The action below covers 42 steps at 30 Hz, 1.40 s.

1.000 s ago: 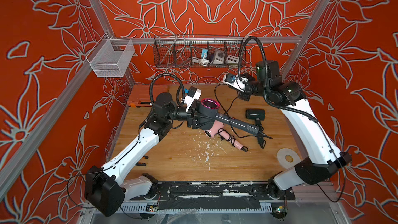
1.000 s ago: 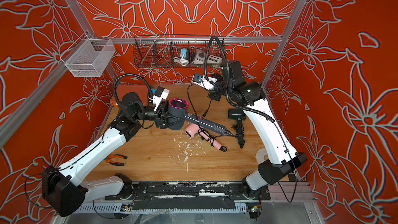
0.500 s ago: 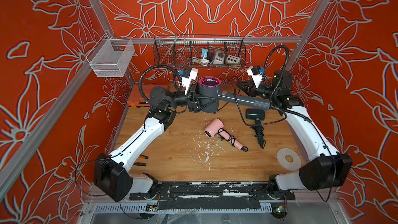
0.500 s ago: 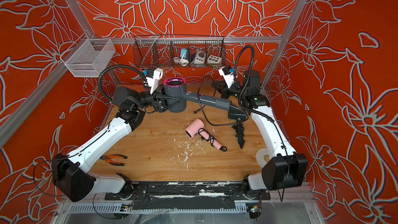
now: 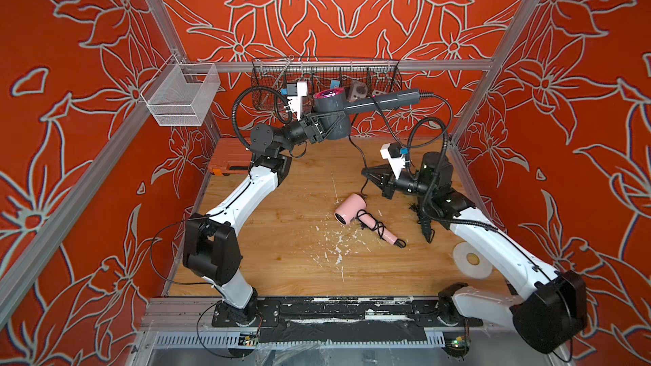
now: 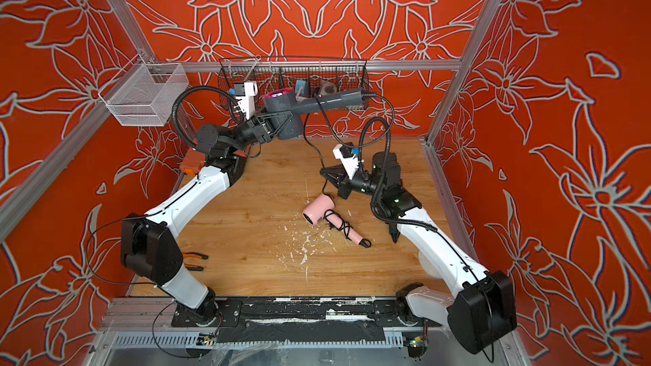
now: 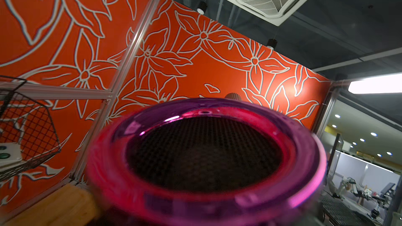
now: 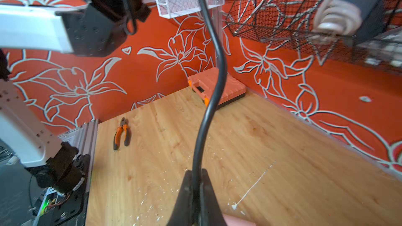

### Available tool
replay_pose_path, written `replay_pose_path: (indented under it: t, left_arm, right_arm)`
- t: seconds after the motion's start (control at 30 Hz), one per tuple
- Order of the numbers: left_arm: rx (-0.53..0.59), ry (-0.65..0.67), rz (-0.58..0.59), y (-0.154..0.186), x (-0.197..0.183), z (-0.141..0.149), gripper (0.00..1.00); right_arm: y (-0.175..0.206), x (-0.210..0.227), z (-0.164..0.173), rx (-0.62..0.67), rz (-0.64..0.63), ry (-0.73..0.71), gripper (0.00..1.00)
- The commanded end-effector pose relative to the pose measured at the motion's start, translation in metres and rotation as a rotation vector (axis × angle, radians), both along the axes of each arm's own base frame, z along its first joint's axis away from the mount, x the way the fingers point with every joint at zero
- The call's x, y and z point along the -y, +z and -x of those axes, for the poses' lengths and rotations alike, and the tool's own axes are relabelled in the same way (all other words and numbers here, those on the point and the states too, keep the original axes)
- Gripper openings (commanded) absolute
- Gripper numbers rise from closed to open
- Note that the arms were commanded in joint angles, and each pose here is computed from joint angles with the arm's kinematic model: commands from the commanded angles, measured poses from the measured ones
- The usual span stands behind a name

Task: Wrap the cord around the hair dryer
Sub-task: Wrap the power cord around the hair dryer.

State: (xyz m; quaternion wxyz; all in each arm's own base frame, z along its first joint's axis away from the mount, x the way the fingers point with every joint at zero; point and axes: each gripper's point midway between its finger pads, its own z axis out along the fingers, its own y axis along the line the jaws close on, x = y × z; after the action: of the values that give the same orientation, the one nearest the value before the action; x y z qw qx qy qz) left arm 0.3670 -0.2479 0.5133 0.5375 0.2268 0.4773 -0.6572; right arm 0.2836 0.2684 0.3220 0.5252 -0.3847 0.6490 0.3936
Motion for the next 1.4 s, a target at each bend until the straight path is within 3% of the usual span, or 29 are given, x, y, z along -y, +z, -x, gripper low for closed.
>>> replay_pose_path:
  t: [0.0, 0.33, 0.8, 0.93, 1.17, 1.37]
  left_arm:
    - [0.151, 0.047, 0.094, 0.050, -0.025, 0.020, 0.00]
    - [0.173, 0.088, 0.163, 0.073, -0.053, -0.002, 0.00]
    - [0.174, 0.127, 0.175, 0.076, -0.064, -0.013, 0.00]
    - [0.149, 0.162, 0.072, 0.053, -0.056, -0.023, 0.00]
    - [0.113, 0.341, -0.345, -0.039, -0.036, -0.038, 0.00]
    - [0.058, 0.385, -0.539, -0.095, -0.040, -0.032, 0.00]
  right_arm:
    - [0.000, -0.008, 0.012, 0.082, 0.031, -0.018, 0.00]
    - [-0.067, -0.047, 0.059, 0.039, 0.202, 0.086, 0.00]
    - [-0.115, -0.082, 0.096, 0.057, 0.393, 0.188, 0.00]
    - [-0.104, -0.078, 0.105, 0.090, 0.447, 0.188, 0.00]
    - [-0.056, -0.058, 0.123, 0.166, 0.557, 0.208, 0.00]
    - [-0.003, -0.021, 0.125, 0.276, 0.665, 0.166, 0.00]
